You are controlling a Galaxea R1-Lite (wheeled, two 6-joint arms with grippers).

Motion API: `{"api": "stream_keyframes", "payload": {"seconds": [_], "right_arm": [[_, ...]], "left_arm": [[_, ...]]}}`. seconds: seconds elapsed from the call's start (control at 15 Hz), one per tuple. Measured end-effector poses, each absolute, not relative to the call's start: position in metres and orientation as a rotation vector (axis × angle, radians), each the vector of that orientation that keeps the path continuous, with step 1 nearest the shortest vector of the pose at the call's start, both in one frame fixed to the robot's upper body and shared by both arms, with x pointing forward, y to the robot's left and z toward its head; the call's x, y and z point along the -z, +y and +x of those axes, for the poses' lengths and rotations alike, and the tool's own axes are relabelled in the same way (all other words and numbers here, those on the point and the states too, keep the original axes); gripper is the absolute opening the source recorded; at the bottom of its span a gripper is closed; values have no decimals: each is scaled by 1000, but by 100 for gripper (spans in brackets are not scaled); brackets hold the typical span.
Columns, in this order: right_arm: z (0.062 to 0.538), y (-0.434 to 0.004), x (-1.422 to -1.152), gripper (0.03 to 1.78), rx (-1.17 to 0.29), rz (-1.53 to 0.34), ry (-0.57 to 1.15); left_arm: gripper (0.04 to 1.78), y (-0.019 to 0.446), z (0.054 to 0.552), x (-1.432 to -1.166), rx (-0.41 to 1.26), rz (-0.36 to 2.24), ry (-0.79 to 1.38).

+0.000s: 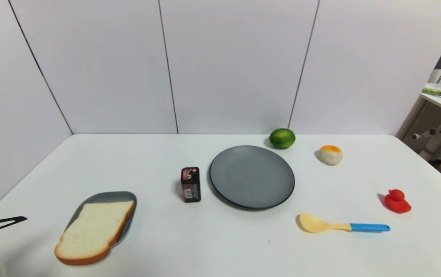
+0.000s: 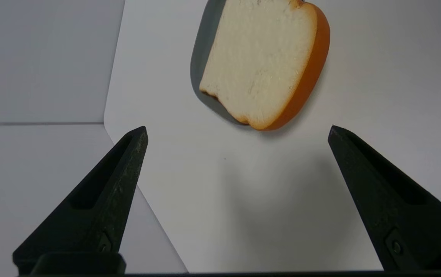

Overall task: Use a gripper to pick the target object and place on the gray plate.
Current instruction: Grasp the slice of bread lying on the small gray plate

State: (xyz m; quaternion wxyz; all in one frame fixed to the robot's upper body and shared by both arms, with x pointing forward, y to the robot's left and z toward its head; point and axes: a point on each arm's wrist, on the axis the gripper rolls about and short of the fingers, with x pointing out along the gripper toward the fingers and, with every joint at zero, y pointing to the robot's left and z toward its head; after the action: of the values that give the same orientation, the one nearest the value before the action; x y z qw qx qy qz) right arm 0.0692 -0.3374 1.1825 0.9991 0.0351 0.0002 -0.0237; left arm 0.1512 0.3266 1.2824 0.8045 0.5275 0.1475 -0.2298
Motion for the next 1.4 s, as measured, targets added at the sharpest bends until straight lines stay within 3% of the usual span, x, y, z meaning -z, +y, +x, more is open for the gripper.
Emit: {"api": "stream_keyframes", "payload": {"seconds": [0.27,0.93,1.4], "right_arm": [[69,-337,-1183,171,47,70,0],[69,-337,-1183,171,47,70,0],[69,-337,-1183,171,47,70,0]], "left_arm": [[169,325,172,-1278,592,1262,314],[169,322,198,-1250,757,1236,490],[169,320,231,-1257,723,1249,467]]}}
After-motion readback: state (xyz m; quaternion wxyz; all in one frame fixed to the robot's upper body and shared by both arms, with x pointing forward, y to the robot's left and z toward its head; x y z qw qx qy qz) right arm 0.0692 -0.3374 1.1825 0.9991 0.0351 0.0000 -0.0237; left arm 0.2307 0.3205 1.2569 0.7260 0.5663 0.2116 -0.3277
